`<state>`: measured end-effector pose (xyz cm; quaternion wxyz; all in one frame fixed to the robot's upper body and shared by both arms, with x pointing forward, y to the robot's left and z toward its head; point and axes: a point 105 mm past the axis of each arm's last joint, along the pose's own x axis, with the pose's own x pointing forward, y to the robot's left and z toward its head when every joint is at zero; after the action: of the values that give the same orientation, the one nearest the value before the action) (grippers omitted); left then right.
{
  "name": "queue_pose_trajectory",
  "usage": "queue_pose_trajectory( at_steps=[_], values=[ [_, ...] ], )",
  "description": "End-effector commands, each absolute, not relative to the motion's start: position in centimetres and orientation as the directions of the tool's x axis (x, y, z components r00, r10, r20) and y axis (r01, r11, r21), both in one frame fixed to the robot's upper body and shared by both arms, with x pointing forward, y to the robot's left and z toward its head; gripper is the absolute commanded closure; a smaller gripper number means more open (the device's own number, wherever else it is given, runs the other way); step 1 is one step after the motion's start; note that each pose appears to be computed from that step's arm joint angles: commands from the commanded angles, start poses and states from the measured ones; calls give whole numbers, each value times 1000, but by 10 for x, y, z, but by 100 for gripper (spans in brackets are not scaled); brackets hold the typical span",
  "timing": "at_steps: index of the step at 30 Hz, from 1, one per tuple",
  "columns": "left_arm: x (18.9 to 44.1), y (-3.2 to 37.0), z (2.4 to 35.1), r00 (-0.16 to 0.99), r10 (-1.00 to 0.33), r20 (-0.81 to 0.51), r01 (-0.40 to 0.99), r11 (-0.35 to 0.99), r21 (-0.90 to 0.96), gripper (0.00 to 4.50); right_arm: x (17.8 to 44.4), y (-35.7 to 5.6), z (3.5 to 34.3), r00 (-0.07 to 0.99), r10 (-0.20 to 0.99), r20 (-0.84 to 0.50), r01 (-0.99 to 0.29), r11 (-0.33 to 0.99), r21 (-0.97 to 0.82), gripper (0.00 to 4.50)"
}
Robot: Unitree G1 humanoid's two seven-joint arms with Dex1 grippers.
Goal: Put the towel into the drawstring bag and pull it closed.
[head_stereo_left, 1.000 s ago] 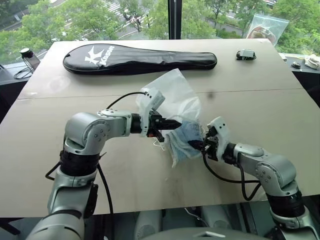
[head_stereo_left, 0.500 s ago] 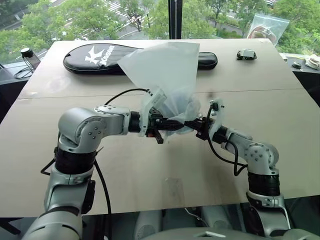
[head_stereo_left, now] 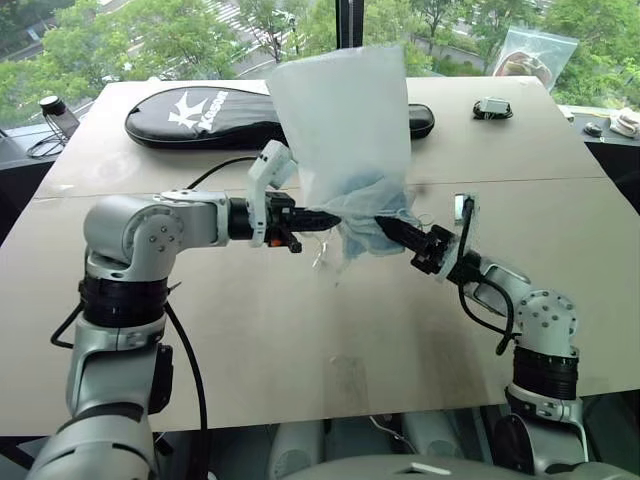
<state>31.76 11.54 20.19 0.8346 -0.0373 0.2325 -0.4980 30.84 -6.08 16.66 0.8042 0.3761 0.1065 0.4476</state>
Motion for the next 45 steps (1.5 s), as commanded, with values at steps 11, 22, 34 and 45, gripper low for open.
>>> queue_pose_trajectory(
  at_steps=[11, 22, 34, 45],
  values=[
    [317, 79, 249, 329, -926, -183, 871, 372, -321, 450, 292, -44, 153, 496, 865, -84, -767, 481, 426, 442],
    [310, 89, 216, 332, -905, -267, 817, 417, -397, 450, 306, -52, 191, 559, 802, 209, -713, 336, 615, 442],
    [283, 48, 225, 149, -976, -158, 835, 210, -509, 450, 334, -42, 193, 660, 725, 196, -638, 402, 657, 442],
    [291, 51, 222, 262, -959, -111, 799, 280, -533, 450, 318, -46, 206, 640, 690, 339, -625, 209, 752, 442]
  ],
)
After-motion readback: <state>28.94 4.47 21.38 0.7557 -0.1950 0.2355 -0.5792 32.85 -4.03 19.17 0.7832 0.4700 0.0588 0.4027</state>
